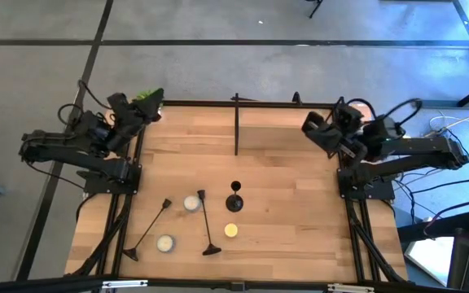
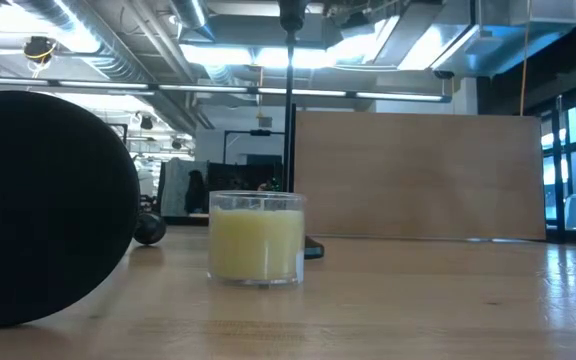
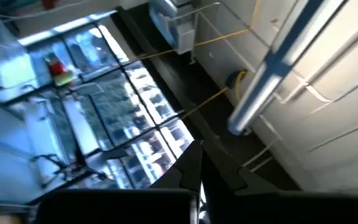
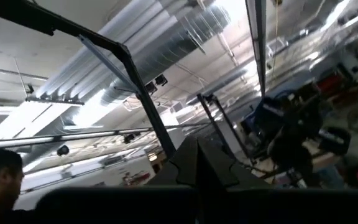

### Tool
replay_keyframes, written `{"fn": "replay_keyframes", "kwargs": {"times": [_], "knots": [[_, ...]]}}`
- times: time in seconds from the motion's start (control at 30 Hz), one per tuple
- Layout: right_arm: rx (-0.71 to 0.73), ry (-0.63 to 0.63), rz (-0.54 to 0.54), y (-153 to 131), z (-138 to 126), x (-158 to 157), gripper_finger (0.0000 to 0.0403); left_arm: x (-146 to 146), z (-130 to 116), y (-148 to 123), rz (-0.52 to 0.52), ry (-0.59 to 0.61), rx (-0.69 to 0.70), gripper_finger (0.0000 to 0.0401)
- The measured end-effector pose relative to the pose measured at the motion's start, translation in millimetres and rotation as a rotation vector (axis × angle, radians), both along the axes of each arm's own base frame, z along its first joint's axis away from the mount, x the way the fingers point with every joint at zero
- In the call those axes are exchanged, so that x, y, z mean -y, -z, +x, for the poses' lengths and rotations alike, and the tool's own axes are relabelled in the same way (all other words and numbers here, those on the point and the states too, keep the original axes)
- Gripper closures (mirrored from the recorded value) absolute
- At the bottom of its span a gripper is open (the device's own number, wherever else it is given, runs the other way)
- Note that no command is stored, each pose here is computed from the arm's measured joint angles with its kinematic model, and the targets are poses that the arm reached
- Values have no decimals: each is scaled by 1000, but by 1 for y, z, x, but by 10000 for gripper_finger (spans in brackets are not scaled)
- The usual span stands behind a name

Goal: Pick & Place candle stick holders
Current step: Prepare the shelf to begin the demonstration

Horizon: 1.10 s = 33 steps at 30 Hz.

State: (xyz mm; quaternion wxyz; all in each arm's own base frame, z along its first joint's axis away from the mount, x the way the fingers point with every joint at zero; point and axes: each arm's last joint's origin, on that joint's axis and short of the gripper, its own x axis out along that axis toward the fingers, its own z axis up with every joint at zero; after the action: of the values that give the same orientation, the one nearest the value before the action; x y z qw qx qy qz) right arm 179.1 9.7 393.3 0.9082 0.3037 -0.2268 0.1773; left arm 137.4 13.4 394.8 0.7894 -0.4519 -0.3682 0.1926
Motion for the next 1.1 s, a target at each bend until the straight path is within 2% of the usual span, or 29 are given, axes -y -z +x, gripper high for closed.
{"fn": "replay_keyframes", "kwargs": {"times": [0.07,0.17,0.2,0.37,0.43,0.57,0.63,0.9,1.0,1.03,1.1], "knots": [[-22,-24,40,2,3,0,402,0,3,2,-40,44,24,400],[-36,-52,93,2,4,1,402,2,1,-1,-185,202,215,400],[-41,-65,113,2,4,1,402,2,-1,-3,-206,251,257,400],[-64,-146,159,3,4,-1,402,10,-1,-6,-112,494,245,400],[-65,-153,155,3,4,-1,402,12,1,-6,-98,530,232,400],[-62,-153,155,3,4,-1,402,11,7,-3,-137,497,225,400],[-61,-153,155,3,4,-1,402,8,9,-1,-156,423,220,400],[-59,-123,141,3,4,-1,402,3,22,6,-37,207,52,400],[-47,-56,89,3,5,0,402,1,29,9,25,158,-10,400],[-46,-30,76,4,5,1,402,-1,32,8,69,133,-26,400],[-59,31,57,5,6,2,402,-4,39,1,225,144,-106,400]]}}
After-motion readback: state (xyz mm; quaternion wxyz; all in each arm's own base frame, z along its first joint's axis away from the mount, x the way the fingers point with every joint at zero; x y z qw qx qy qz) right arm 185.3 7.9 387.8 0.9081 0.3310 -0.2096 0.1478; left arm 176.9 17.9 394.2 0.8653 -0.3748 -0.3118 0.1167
